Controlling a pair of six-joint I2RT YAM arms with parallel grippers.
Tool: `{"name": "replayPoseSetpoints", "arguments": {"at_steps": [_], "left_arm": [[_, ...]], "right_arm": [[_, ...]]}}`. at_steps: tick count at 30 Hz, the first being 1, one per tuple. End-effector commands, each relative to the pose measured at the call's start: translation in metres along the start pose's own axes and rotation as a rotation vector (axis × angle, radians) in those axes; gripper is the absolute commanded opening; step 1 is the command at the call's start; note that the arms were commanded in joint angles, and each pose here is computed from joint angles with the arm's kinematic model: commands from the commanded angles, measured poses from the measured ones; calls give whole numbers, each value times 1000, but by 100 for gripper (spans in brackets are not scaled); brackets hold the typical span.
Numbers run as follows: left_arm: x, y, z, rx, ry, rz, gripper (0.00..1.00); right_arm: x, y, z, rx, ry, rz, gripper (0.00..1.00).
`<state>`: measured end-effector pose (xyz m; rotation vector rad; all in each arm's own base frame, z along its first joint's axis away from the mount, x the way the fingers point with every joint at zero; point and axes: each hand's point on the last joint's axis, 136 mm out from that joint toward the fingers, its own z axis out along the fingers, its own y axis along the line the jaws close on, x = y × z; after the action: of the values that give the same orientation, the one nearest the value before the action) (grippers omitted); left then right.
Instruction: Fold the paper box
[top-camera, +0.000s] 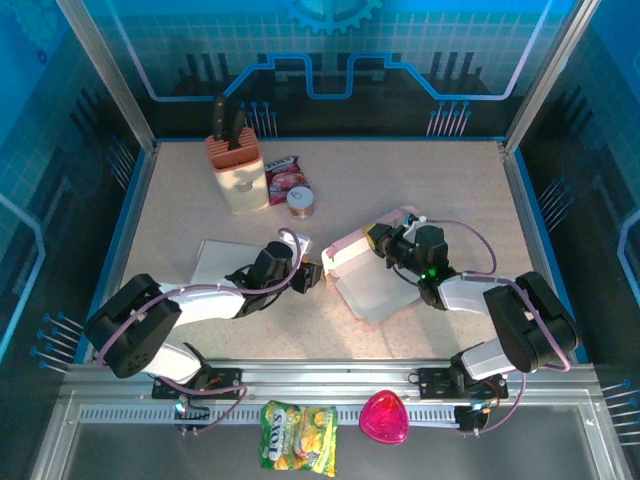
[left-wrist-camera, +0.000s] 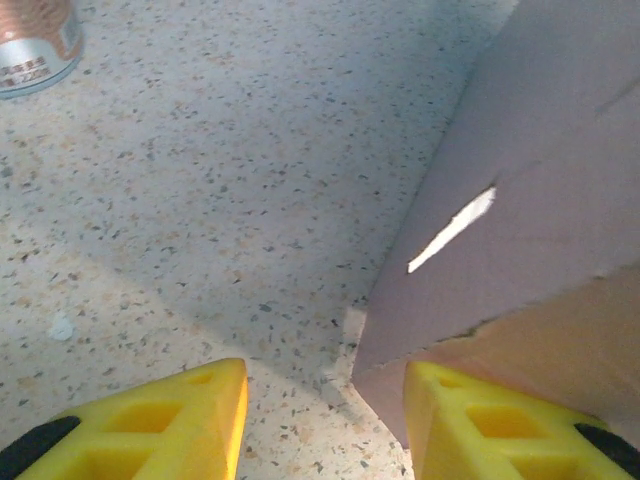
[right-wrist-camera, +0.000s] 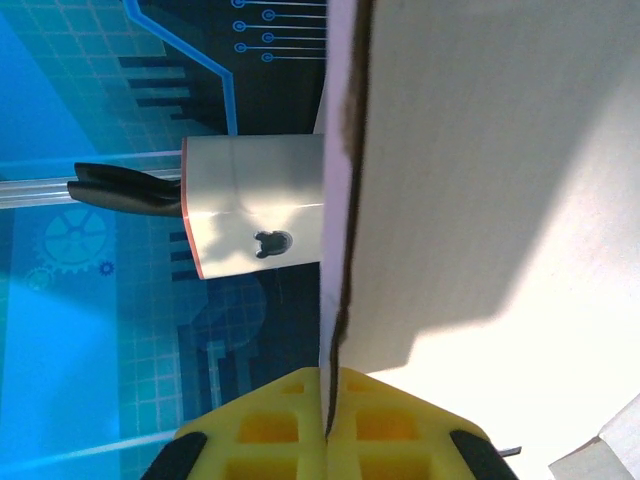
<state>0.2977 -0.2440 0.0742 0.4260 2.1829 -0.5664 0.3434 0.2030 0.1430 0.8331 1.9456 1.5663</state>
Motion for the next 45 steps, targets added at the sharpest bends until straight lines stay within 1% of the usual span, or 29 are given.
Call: {"name": "replayPoseSetpoints", "arguments": {"at_steps": [1, 7, 9, 18, 26, 29, 35, 40, 42, 45], "left_arm": [[-10, -19, 1, 83, -56, 90, 45], [-7, -30, 3, 99, -59, 137, 49], [-7, -28, 5, 82, -55, 141, 49], [-14, -27, 11, 61, -57, 157, 38], [-18, -38, 14, 88, -63, 191, 37], [-21, -42, 15, 90, -71, 199, 33], [-24, -41, 17, 41, -98, 179, 31], [-23, -37, 21, -6, -111, 146, 31], [-23, -36, 22, -19, -116, 124, 28], [-25, -36, 22, -40, -137, 96, 28]], "right_arm": [[0, 0, -1, 12, 8, 3, 0], [0, 3, 0, 7, 12, 4, 0], [0, 5, 0, 2, 12, 2, 0], [3, 4, -1, 6, 19, 4, 0], [4, 5, 0, 0, 23, 12, 0], [5, 6, 0, -3, 20, 13, 0], [5, 10, -2, -16, -3, 5, 0], [7, 12, -4, -20, -26, -10, 0], [10, 12, -4, -19, -36, -14, 0], [13, 9, -5, -7, -50, -21, 0]]}}
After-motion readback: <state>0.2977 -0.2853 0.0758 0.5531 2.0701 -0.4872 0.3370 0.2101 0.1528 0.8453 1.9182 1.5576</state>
